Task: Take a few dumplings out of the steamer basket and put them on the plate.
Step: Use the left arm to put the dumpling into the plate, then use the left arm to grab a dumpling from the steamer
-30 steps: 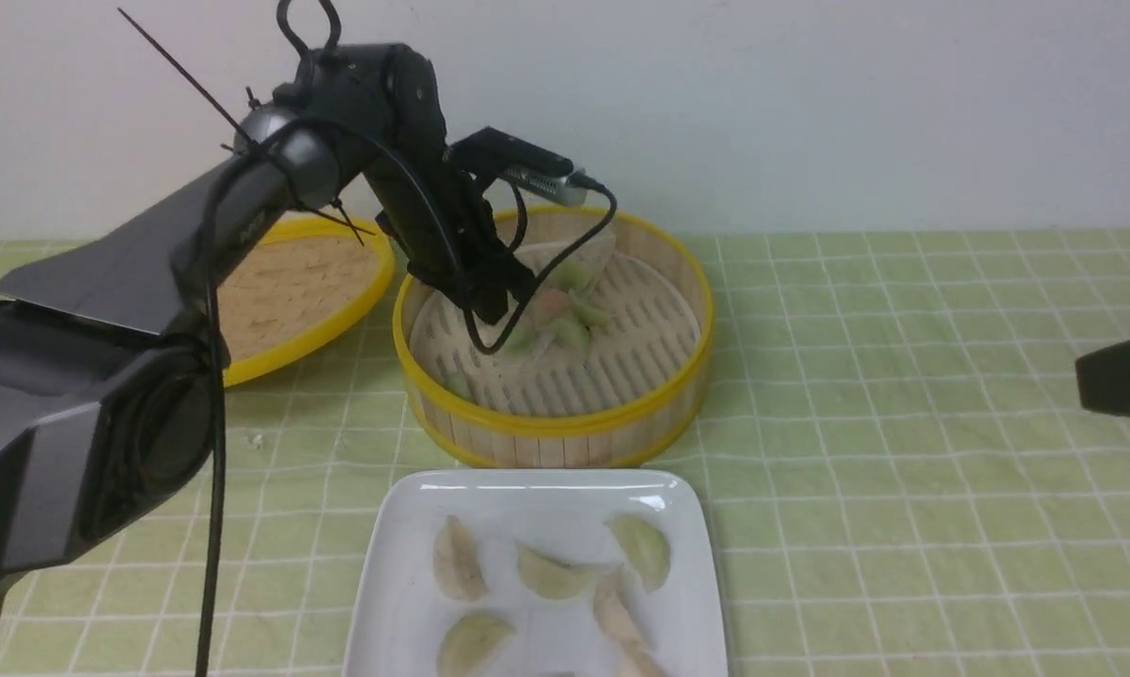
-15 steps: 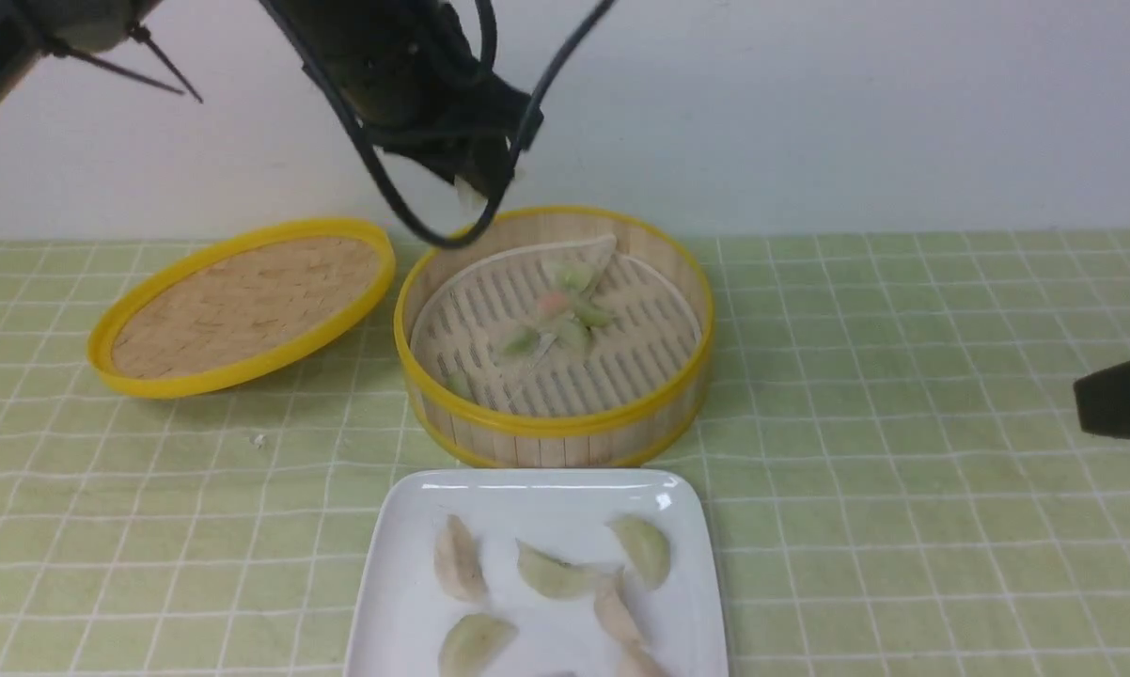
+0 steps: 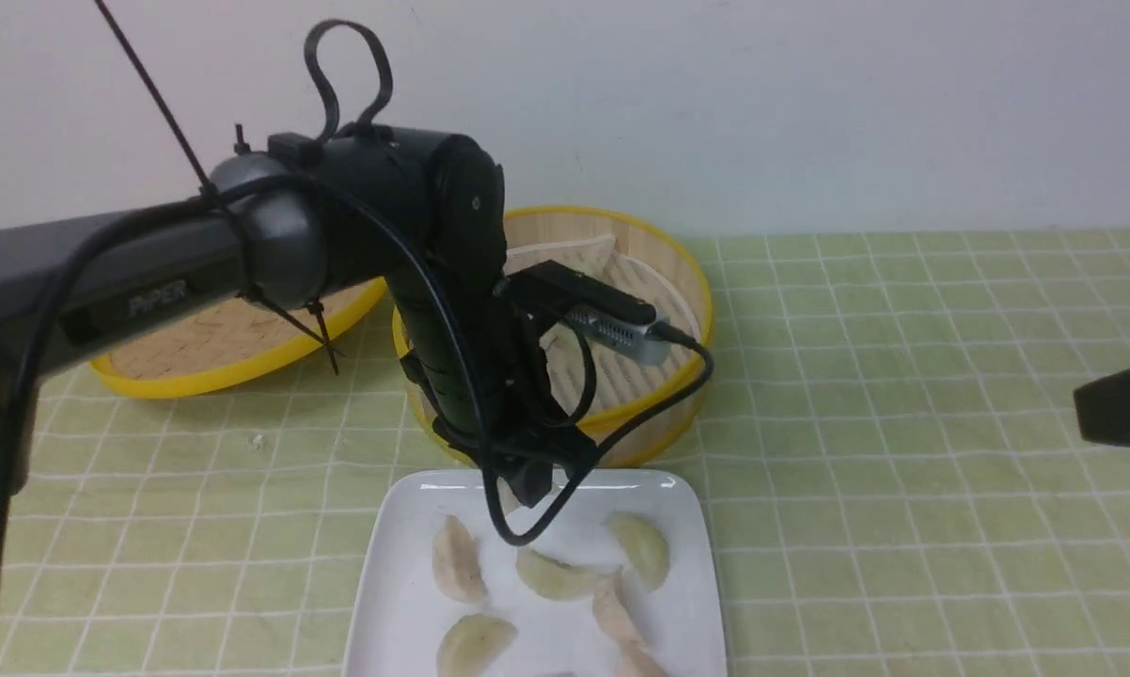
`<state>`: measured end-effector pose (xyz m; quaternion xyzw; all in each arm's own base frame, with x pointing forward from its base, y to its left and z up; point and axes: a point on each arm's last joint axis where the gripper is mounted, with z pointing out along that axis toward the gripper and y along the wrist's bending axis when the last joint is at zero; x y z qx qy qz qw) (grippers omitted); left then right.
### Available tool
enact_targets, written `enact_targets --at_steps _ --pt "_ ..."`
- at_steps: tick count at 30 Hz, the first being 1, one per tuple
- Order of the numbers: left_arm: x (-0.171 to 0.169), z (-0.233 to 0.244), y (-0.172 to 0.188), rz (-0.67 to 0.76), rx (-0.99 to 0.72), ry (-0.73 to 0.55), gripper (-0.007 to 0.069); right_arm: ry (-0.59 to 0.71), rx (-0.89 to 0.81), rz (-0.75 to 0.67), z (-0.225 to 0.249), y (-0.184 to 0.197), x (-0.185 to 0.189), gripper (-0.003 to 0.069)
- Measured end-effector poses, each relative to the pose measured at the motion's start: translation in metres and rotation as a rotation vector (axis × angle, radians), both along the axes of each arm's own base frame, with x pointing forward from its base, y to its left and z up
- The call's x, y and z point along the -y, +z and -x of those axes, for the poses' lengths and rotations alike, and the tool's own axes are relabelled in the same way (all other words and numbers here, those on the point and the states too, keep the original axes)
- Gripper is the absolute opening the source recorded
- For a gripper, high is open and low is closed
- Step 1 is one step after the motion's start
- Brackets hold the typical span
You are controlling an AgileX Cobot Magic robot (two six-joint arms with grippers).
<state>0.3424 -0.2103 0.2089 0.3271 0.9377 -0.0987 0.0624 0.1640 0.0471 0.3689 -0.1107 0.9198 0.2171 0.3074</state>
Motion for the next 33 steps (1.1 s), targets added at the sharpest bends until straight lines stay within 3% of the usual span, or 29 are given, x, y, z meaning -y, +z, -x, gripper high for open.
enact_targets --at_steps 3,7,10,13,16,23,26,30,33 --pt "0.002 -0.003 -0.008 0.0 0.003 -0.004 0.0188 0.004 -0.007 0.001 0.001 0.0 0.0 -0.0015" --pt "0.003 -0.006 -0.011 0.008 0.029 -0.029 0.0253 0.006 -0.011 0.001 0.001 -0.001 0.0 -0.0015" --pt "0.005 -0.006 -0.01 0.024 0.035 -0.04 0.0358 0.007 -0.012 0.001 0.001 -0.001 0.0 -0.0015" --pt "0.005 -0.007 -0.008 0.027 0.042 -0.04 0.039 0.007 -0.012 0.001 0.001 -0.001 0.0 -0.0015" --pt "0.005 -0.017 0.004 0.025 0.09 0.003 0.0371 0.007 -0.012 0.001 0.001 -0.001 0.0 -0.0015" --pt "-0.023 -0.07 0.06 0.08 0.334 0.247 0.0171 0.008 -0.013 0.001 0.001 -0.001 0.0 -0.0015" --pt "-0.033 -0.09 0.066 0.086 0.382 0.286 0.0125 0.008 -0.014 0.001 0.001 -0.001 0.0 -0.0015" --pt "-0.03 -0.107 0.05 0.074 0.397 0.257 0.0148 0.008 -0.014 0.001 0.001 -0.001 0.0 -0.0015" --pt "-0.024 -0.118 0.023 0.052 0.375 0.23 0.0227 0.008 -0.014 0.001 0.001 -0.001 0.0 -0.0015"
